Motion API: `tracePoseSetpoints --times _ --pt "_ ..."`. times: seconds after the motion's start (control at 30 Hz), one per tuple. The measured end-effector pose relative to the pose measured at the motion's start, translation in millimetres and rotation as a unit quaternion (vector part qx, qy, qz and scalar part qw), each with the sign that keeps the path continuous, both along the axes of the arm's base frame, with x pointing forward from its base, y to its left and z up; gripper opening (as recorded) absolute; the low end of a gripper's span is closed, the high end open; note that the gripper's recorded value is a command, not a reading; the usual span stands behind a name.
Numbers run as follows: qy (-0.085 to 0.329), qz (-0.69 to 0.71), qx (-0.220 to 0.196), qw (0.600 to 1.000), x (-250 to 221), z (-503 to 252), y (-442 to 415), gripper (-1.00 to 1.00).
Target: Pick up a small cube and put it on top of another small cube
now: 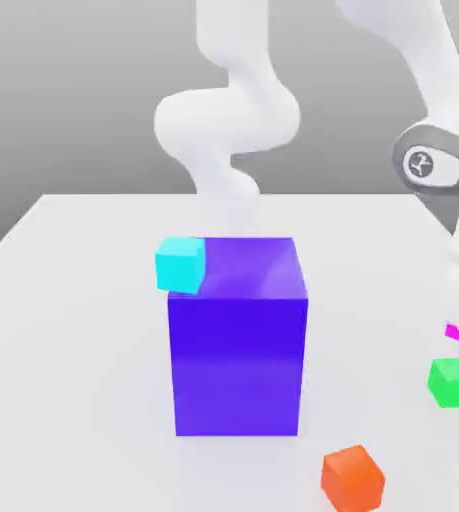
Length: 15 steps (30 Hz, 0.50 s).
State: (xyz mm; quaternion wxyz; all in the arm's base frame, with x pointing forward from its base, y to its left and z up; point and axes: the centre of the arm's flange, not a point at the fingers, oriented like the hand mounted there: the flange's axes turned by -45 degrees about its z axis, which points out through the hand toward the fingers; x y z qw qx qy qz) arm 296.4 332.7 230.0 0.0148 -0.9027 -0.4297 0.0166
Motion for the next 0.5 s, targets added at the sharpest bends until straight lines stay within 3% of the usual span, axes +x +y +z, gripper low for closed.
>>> tracePoseSetpoints --times 0.5 --pt "0.029 -0.003 -0.002 1.000 -5.7 -48.7 -0.5 -1.00"
